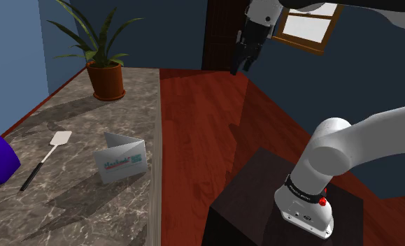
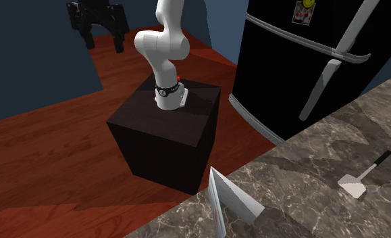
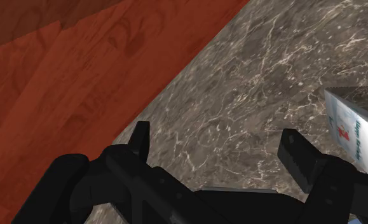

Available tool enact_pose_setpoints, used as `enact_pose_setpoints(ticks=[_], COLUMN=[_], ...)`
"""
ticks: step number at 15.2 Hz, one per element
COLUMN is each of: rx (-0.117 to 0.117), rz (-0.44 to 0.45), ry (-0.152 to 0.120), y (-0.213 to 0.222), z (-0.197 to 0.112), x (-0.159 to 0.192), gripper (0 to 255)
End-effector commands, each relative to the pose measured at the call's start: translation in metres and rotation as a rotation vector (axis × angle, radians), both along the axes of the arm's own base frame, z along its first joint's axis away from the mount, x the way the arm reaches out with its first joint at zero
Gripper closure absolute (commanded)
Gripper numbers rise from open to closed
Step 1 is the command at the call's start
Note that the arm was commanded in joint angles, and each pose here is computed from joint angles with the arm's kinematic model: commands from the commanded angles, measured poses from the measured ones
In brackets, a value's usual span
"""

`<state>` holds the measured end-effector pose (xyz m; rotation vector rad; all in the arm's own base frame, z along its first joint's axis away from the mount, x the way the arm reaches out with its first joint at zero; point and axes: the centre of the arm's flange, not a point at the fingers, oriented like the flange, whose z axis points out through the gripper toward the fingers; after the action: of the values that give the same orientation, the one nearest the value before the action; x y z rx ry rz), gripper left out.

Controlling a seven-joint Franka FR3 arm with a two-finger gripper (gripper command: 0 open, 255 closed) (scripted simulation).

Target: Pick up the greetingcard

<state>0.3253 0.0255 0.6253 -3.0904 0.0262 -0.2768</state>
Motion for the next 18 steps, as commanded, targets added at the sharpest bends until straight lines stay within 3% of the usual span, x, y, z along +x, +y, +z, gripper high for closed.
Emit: enact_pose_setpoints(ticks=[1,18], rx=[0.000,-0.010], rz=[0.000,0.234], ry=[0.000,0.098], y=[0.000,0.165], z=[0.000,-0.084], x=[0.000,0.136], gripper=[0,0])
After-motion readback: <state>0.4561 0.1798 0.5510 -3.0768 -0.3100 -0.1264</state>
